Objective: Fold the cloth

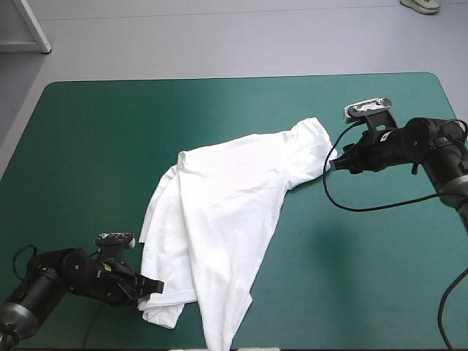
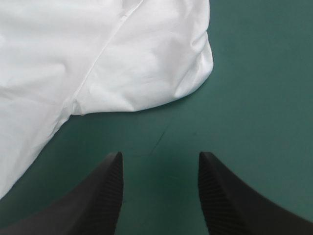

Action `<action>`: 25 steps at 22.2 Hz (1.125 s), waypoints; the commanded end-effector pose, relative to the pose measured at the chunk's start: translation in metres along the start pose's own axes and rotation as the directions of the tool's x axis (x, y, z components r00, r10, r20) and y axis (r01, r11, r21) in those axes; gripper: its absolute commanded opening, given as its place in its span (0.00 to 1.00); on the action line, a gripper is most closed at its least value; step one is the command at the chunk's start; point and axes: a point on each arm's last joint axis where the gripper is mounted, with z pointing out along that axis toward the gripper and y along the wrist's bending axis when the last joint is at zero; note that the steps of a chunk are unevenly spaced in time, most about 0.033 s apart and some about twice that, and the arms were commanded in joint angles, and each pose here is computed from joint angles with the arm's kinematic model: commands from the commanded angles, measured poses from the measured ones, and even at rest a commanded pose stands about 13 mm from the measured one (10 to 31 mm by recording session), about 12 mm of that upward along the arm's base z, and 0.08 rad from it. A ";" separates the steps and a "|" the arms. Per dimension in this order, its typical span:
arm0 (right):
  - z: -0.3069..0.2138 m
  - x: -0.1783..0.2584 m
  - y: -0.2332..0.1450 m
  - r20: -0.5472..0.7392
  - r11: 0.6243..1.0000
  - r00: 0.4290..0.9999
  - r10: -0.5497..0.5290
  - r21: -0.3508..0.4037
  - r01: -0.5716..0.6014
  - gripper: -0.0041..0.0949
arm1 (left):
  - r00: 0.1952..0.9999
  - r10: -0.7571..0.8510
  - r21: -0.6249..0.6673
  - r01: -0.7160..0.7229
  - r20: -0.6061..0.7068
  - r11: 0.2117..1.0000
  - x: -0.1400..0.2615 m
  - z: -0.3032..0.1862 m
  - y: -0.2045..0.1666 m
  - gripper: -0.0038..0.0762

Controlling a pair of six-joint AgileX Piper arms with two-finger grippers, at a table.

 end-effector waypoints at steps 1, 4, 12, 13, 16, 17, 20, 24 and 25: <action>-0.010 -0.011 -0.004 0.149 0.999 0.989 0.022 0.039 -0.028 0.49 | 0.998 0.007 0.014 -0.008 0.067 1.000 -0.008 -0.006 -0.004 0.07; -0.003 -0.017 -0.007 0.206 0.998 0.978 0.025 0.056 -0.037 0.49 | 0.998 0.007 0.014 -0.008 0.067 1.000 -0.008 -0.006 -0.004 0.07; 0.087 -0.013 -0.022 0.085 1.000 0.996 0.025 0.010 -0.026 0.50 | 0.999 0.007 0.015 -0.007 0.047 1.000 -0.006 -0.005 -0.003 0.07; 0.095 -0.012 -0.024 0.080 1.000 0.996 0.027 0.014 -0.028 0.50 | 0.999 0.007 0.015 -0.007 0.047 1.000 -0.006 -0.005 -0.003 0.07; 0.113 -0.010 -0.028 0.075 1.000 0.997 0.007 0.025 -0.008 0.55 | 0.999 0.007 0.016 -0.007 0.047 1.000 -0.006 -0.005 -0.003 0.07; 0.125 -0.009 -0.031 0.080 0.999 0.997 0.022 0.030 -0.025 0.60 | 0.999 0.007 0.016 -0.007 0.047 1.000 -0.006 -0.005 -0.003 0.07; 0.143 -0.008 -0.035 0.087 0.998 0.995 0.052 0.031 -0.054 0.59 | 0.999 0.007 0.016 -0.007 0.041 1.000 -0.005 -0.005 -0.004 0.07; 0.147 -0.012 -0.031 0.112 0.999 0.993 0.045 -0.017 -0.043 0.29 | 0.997 0.006 0.013 -0.007 0.071 1.000 -0.008 -0.005 -0.003 0.07; 0.147 -0.012 -0.030 0.111 0.999 0.993 0.033 -0.022 -0.030 0.11 | 0.995 0.016 0.010 -0.017 0.094 1.000 -0.010 -0.005 -0.003 0.07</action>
